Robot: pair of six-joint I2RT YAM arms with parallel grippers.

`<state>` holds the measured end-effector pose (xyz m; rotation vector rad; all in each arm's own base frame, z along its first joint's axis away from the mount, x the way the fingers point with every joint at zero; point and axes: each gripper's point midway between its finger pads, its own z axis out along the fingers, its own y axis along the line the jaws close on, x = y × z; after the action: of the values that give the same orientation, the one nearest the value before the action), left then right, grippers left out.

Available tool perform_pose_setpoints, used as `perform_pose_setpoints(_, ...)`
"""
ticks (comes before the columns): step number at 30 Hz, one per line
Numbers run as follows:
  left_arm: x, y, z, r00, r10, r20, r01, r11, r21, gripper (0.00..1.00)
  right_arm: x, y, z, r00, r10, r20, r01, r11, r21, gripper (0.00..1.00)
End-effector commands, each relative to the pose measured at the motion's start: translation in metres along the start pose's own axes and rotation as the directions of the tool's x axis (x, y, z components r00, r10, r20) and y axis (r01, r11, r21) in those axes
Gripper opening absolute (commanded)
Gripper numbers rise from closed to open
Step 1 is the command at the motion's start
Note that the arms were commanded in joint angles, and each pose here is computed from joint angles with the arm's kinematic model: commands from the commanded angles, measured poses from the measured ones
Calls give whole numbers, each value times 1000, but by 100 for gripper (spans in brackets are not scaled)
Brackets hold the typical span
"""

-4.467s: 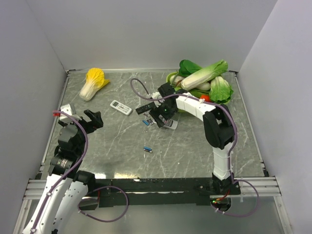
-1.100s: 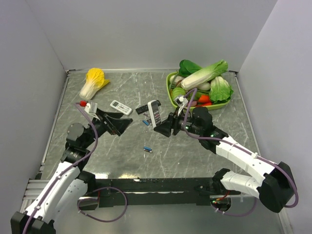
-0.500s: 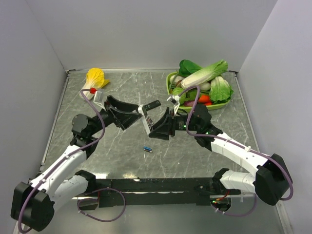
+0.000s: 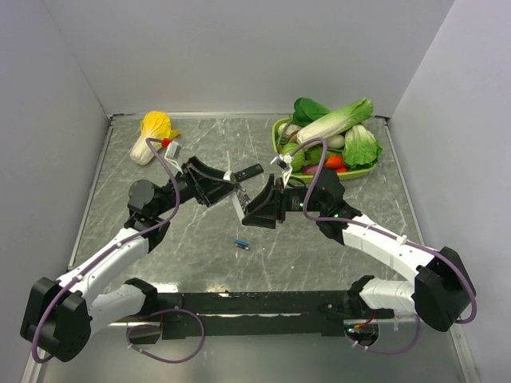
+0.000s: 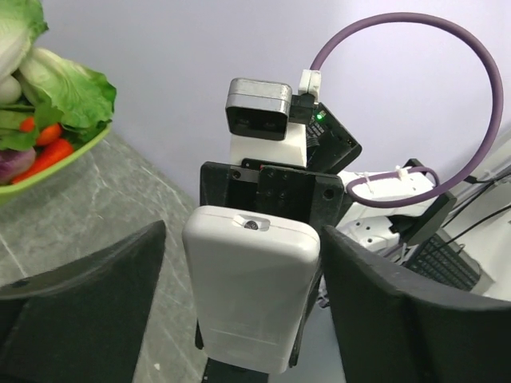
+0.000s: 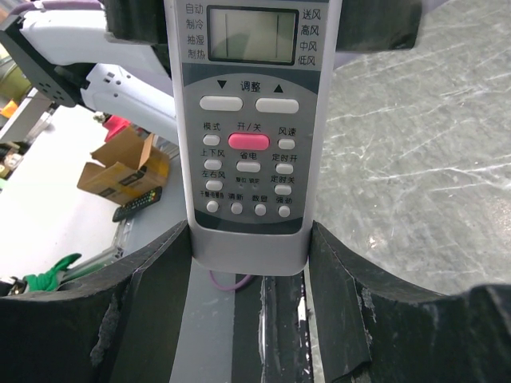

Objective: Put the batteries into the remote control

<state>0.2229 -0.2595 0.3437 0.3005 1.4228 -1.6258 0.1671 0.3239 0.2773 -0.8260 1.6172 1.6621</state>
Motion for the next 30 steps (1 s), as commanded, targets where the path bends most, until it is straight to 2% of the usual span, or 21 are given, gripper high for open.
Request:
perform_pose_setpoints(1, -13, -26, 7, 1000, 25, 19, -27, 997, 77, 75, -26, 20, 6, 995, -93, 47, 96, 993, -69, 1)
perform_pose_setpoints(2, -12, -25, 7, 1000, 24, 16, -26, 997, 72, 64, -26, 18, 6, 994, -93, 47, 96, 993, -65, 1)
perform_pose_setpoints(4, -12, -21, 8, 1000, 18, 13, -19, 999, 50, 51, -27, 15, 8, 994, -98, 47, 101, 993, -59, 1)
perform_pose_setpoints(5, -12, -20, 8, 1000, 16, 18, -17, 999, 40, 38, -26, 14, 8, 995, -94, 42, 96, 994, -50, 3)
perform_pose_setpoints(7, -14, -12, 8, 999, 1, 34, -1, 1000, -6, 26, -28, 10, 8, 994, -99, 45, 100, 995, -29, 9)
perform_pose_setpoints(8, -16, -10, 7, 999, -4, 45, 5, 1000, -26, 16, -29, 8, 8, 992, -114, 47, 115, 993, -16, 18)
perform_pose_setpoints(10, -16, 8, 5, 998, -38, 54, 45, 990, -135, 6, -30, 2, 7, 993, -112, 45, 110, 993, 35, 34)
perform_pose_setpoints(11, -26, 17, 3, 993, -34, 109, 56, 977, -204, 1, -31, 0, 6, 989, -142, 47, 139, 989, 55, 50)
perform_pose_setpoints(13, -34, 31, -1, 988, -39, 147, 83, 947, -309, 1, -36, -10, 2, 982, -180, 54, 170, 974, 150, 64)
perform_pose_setpoints(14, -37, 47, -10, 981, -48, 186, 121, 906, -405, 1, -38, -14, -1, 979, -196, 56, 182, 964, 194, 74)
perform_pose_setpoints(17, -45, 65, -27, 964, -62, 260, 199, 818, -540, 1, -48, -22, -11, 956, -286, 64, 247, 905, 347, 85)
perform_pose_setpoints(20, -55, 63, -34, 951, -48, 306, 224, 789, -572, 1, -59, -22, -19, 932, -356, 70, 290, 846, 447, 90)
perform_pose_setpoints(23, -59, 66, -39, 943, -44, 329, 243, 765, -596, 1, -65, -18, -16, 910, -410, 56, 337, 813, 476, 91)
perform_pose_setpoints(30, -55, 68, -42, 936, -79, 342, 284, 742, -607, 1, -67, -23, 18, 876, -481, 11, 393, 727, 563, 91)
